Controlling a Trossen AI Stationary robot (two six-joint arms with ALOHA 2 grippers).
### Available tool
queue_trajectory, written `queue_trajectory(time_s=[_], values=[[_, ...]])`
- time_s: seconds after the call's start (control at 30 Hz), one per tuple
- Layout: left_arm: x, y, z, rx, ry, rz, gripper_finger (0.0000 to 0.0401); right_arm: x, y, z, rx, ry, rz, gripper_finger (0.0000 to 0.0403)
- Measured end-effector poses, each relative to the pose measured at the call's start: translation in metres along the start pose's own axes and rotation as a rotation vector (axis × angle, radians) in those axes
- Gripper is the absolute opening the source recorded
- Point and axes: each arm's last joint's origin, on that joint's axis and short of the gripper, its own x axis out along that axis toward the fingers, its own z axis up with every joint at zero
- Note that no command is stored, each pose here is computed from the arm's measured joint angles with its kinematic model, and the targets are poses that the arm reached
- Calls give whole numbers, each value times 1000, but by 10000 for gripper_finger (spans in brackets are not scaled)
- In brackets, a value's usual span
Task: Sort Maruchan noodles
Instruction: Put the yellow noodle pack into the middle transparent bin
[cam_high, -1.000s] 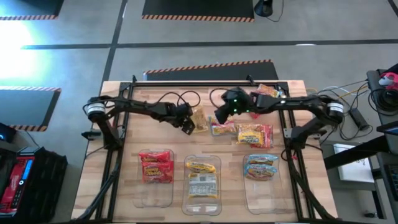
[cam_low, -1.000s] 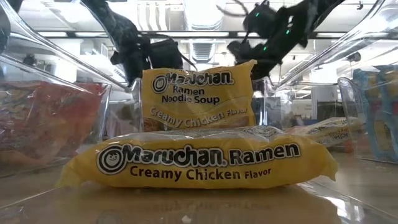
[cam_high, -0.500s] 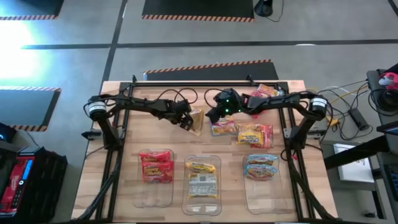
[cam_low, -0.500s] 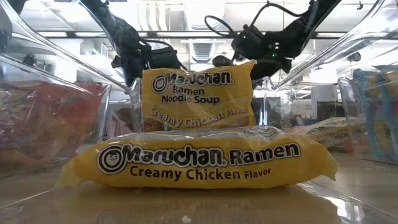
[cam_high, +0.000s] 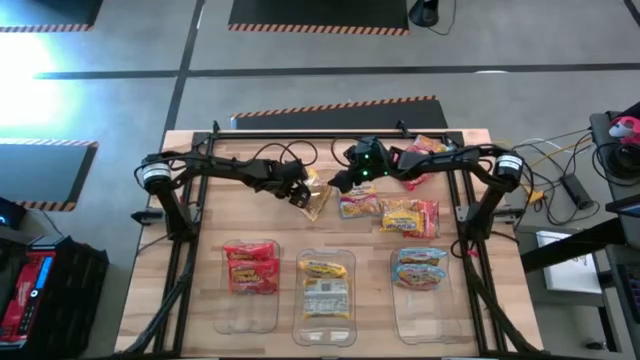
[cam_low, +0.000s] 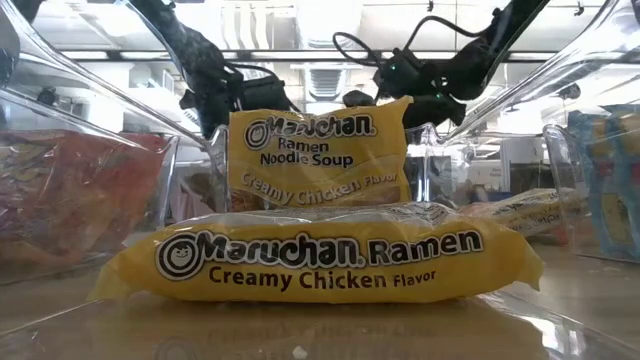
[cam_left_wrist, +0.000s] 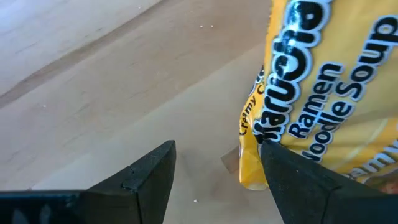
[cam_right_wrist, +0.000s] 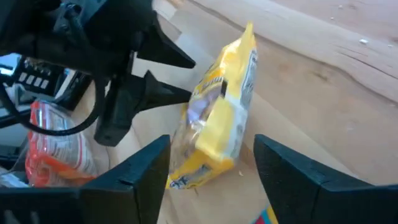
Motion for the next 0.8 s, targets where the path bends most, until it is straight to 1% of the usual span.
queue_trajectory(time_s=[0.2, 0.37, 0.47, 0.6, 0.73, 0.8], values=[[1, 0, 0, -8, -1, 3, 220, 2, -5, 1, 17, -7, -5, 236], [11, 0, -2, -15, 18, 29, 220, 4, -9, 1, 31, 8, 0, 240], [14, -1, -3, -45, 32, 23, 220, 4, -11, 1, 48, 19, -7, 240], [4, -3, 0, -63, -5, 4, 215, 4, -11, 1, 53, 14, -7, 240], [-19, -9, 12, -46, -75, -77, 202, 4, -12, 1, 56, 16, -10, 236], [-26, -14, 15, -44, -89, -114, 197, 4, -12, 1, 58, 20, -13, 236]])
